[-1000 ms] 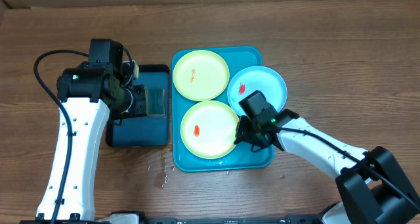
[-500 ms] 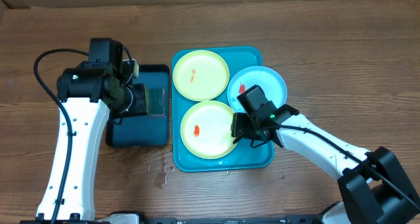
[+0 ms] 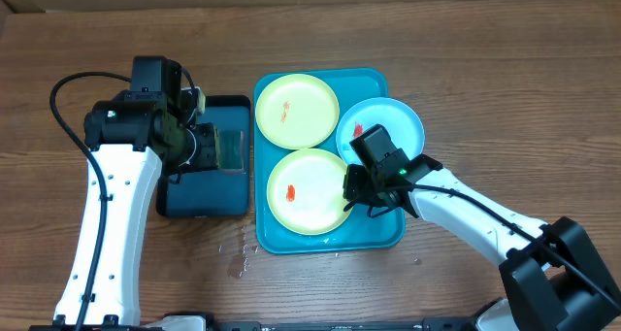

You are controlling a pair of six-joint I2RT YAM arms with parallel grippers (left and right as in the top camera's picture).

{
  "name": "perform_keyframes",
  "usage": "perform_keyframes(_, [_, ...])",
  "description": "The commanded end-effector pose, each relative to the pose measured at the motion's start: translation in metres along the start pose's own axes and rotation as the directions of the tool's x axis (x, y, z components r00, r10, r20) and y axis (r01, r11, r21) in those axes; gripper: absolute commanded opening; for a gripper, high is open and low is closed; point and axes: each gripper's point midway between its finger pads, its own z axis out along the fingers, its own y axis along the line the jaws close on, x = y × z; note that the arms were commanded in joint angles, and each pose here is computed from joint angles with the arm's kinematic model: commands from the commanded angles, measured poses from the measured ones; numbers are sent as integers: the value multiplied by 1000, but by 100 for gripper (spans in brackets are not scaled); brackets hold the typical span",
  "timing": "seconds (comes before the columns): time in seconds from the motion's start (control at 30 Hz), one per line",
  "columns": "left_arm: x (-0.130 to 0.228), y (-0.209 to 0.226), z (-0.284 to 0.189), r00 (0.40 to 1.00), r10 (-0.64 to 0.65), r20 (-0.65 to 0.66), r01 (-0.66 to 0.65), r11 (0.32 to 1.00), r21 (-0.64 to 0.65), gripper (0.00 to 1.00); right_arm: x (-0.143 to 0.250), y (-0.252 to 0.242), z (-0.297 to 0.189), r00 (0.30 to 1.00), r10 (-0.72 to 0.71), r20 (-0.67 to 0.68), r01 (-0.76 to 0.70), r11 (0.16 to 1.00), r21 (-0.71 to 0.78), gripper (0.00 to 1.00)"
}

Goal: Clean dirty plates on tray and stack at the side
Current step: 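Close the right gripper on the yellow plate rim to hold it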

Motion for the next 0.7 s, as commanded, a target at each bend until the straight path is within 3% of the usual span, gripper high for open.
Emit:
perform_keyframes(0.0, [1, -3, 3, 1000, 23, -10, -23, 1000, 14, 50, 0, -1, 2, 1000, 10, 2, -10, 1000, -3, 22])
perform_keyframes(0.13, [0, -3, 3, 1000, 23, -7, -23, 1000, 14, 50, 1, -3, 5, 1000, 28, 7, -28, 1000, -8, 22])
perform_keyframes(0.3, [-1, -3, 3, 1000, 23, -4, -23, 1000, 15, 50, 1, -3, 6, 999, 36, 8, -36, 999, -11, 13])
perform_keyframes(0.47, [2, -2, 6, 1000, 21, -16, -21, 1000, 13, 49, 3, -5, 8, 998, 57, 3, -57, 998, -4, 11])
perform_keyframes(0.57, [5, -1, 11, 999, 21, -28, -20, 1000, 12, 49, 6, -9, 12, 996, 89, -11, -88, 996, 12, 23])
perform_keyframes(0.67, [7, -1, 19, 999, 17, -29, -16, 1000, 11, 49, 3, -6, 11, 995, 98, -4, -98, 995, 3, 24])
